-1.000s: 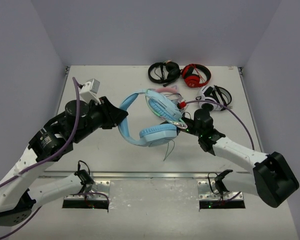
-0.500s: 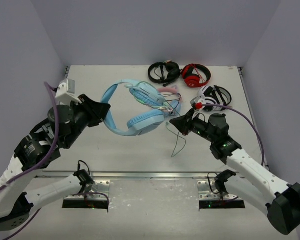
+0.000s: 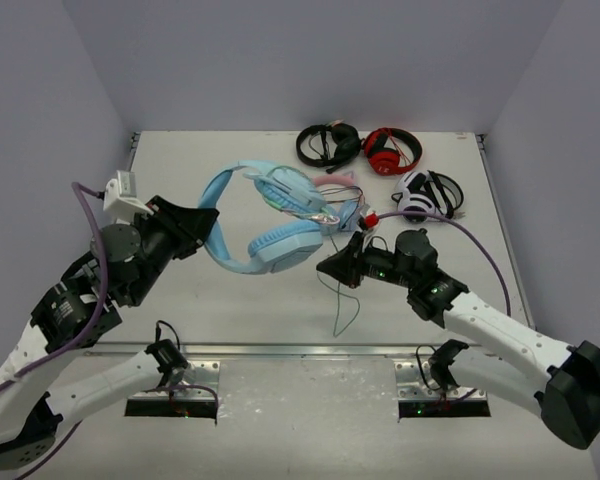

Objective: Wrap the headphones

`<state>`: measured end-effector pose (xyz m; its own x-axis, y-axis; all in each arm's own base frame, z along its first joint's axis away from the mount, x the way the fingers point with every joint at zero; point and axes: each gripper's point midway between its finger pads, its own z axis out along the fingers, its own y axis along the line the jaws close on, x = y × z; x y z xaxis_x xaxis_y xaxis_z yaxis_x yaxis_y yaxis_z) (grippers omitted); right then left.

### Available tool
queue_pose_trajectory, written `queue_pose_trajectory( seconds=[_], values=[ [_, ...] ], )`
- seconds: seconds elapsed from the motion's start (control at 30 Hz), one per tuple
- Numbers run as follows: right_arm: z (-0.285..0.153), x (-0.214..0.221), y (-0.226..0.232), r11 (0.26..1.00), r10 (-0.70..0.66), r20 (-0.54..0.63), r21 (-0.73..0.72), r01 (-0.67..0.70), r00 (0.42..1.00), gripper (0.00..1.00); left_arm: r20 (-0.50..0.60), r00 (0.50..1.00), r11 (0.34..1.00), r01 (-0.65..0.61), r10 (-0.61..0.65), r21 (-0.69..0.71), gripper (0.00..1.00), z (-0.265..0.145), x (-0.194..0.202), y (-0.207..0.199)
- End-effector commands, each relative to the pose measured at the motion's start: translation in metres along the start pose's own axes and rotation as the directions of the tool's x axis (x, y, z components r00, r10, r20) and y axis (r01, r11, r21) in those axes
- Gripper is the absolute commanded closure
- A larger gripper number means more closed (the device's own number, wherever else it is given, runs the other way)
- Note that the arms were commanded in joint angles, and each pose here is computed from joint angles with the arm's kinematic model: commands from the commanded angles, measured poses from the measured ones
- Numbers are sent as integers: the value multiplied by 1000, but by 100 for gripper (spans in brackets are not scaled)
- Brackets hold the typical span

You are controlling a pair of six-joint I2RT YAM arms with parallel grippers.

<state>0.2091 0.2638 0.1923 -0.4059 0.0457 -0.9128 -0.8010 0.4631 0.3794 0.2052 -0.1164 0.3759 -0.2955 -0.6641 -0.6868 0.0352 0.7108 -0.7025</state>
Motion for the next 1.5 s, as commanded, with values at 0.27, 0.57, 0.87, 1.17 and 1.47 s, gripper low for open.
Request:
queue_pose_trajectory(
  seconds=[0.27,0.57,0.87,1.17,1.47],
  values=[
    [56,-12,87,966,23,54,-257,-8,998,81,180,863,844,385,-473,373,100,-14,-79,-78],
    [100,24,123,942,-41,-35,-334,27,999,83,318,846,901,371,-428,226,100,-16,-108,-60],
    [87,54,148,916,-98,-45,-394,73,994,80,479,812,931,364,-333,32,100,-21,-123,-14],
    [55,74,178,855,-185,-28,-497,147,982,77,536,825,944,298,-179,-142,100,-11,-123,5],
    [24,54,200,800,-206,19,-572,179,978,99,553,833,930,228,-33,-287,100,13,-99,33]
  ],
)
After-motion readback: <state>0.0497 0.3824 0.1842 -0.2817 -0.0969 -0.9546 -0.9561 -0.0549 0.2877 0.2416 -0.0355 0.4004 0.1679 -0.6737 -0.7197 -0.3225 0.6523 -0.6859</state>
